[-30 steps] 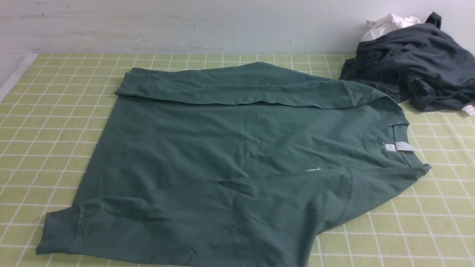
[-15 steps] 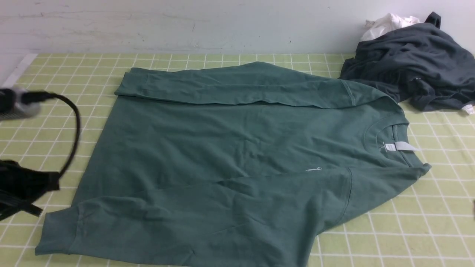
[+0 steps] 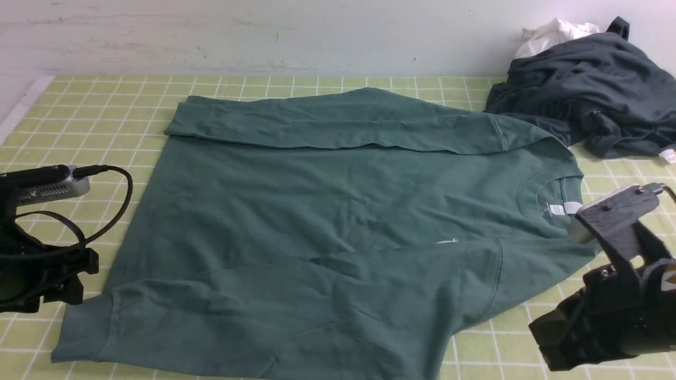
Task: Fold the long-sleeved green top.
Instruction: Use the left arm to clamp the cuff closest to it, then use the left arm to drag and place the cuff at the centered position on the left edge of the fabric
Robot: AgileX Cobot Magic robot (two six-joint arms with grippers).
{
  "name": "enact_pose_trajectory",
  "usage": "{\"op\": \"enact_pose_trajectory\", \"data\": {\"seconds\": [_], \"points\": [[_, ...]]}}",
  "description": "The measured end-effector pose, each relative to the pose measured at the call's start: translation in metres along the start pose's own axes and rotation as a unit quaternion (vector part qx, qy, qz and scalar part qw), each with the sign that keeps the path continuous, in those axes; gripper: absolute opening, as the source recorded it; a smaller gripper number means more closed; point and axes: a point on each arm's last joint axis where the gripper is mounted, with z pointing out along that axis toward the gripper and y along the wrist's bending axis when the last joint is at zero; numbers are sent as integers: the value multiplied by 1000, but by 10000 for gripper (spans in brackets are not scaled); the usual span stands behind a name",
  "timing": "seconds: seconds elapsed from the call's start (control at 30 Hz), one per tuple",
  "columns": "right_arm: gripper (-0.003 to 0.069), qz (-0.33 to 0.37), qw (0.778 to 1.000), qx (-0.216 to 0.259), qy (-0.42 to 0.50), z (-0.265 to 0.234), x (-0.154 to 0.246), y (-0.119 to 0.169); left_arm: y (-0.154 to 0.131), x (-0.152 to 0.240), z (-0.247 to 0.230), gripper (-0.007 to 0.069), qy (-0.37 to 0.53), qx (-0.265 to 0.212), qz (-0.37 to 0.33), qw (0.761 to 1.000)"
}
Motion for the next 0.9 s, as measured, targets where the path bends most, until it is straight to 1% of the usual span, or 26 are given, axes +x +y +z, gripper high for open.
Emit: {"op": "enact_pose_trajectory", "data": {"seconds": [0.03, 0.13, 0.2, 0.27, 0.4, 0.47, 0.5, 0.53, 0.57, 0.67, 0.73, 0.83, 0.9], "points": [[-15, 0, 1000, -4, -1, 0, 0, 1, 0, -3, 7, 431, 3, -1, -1, 1000], [-15, -2, 1000, -12, -5, 0, -1, 2, 1, -7, 27, 470, 16, -4, -2, 1000], [-15, -3, 1000, -15, -7, 0, -1, 3, 2, -8, 40, 470, 29, -6, -4, 1000], [-15, -1, 1000, -16, -8, 0, -1, 3, 3, -7, 52, 449, 44, -8, -4, 999], [-15, -1, 1000, -17, -8, 0, -2, 3, 2, -12, 60, 290, 54, -4, -4, 999], [-15, 0, 1000, -18, -8, 0, -2, 3, 1, -16, 58, 141, 49, -2, -5, 999], [-15, 0, 1000, -17, -9, 0, -2, 3, 1, -16, 57, 127, 47, -1, -5, 999], [-15, -2, 1000, -17, -10, 0, -2, 3, 0, -20, 53, 67, 40, 1, -6, 999], [-15, -4, 1000, -17, -10, 0, -2, 3, 0, -23, 47, 36, 29, 2, -5, 1000], [-15, -11, 1000, -17, -10, 0, -2, 3, -8, -37, 18, -1, -20, 10, 5, 1000], [-15, -11, 1000, -17, -11, 0, -2, 3, -16, -44, 0, -4, -52, 17, 21, 998], [-15, -12, 1000, -13, -17, 0, -3, 2, -37, -54, -26, -4, -106, 32, 80, 991], [-15, -12, 1000, -11, -21, 0, -4, 2, -55, -64, -41, -4, -150, 41, 141, 978]]}}
